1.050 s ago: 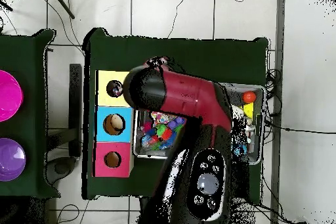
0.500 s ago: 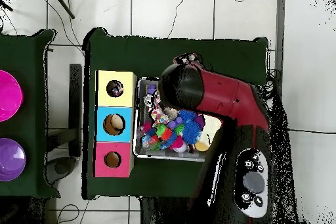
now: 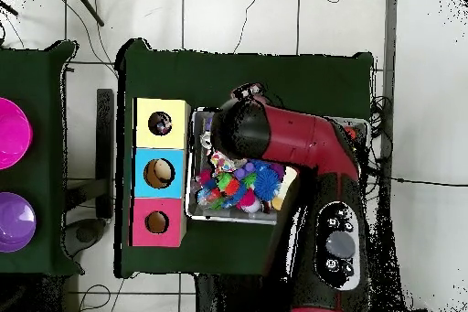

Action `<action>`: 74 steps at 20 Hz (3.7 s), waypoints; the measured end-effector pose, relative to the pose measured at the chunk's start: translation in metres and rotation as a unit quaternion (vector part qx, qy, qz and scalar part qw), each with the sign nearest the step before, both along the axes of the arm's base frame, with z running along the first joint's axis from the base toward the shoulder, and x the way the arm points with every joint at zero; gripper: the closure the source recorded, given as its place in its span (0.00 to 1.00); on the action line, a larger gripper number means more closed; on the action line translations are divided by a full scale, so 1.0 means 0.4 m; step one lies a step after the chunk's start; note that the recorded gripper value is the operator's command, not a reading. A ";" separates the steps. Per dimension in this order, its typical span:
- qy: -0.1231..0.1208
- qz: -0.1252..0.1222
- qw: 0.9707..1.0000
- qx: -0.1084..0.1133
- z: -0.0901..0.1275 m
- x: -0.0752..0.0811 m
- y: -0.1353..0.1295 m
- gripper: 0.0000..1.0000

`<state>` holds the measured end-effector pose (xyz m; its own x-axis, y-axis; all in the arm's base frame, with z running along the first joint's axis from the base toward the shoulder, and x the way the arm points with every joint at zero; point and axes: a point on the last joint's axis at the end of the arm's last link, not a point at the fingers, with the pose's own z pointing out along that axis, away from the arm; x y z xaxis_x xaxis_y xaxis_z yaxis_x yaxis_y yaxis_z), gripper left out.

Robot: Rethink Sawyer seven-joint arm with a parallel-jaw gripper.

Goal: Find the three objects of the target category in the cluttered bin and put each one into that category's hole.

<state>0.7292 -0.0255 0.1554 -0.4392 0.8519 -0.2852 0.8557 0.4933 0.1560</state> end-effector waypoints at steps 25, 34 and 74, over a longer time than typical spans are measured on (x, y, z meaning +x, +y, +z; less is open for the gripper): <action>-0.004 0.051 0.999 0.019 -0.230 -0.056 0.231 0.00; 0.002 0.047 0.998 0.031 -0.304 -0.154 0.299 0.00; -0.017 -0.019 1.000 -0.006 0.099 -0.173 0.126 0.00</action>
<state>0.6601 0.0248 0.1948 -0.3971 0.8641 -0.3092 0.8680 0.4631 0.1793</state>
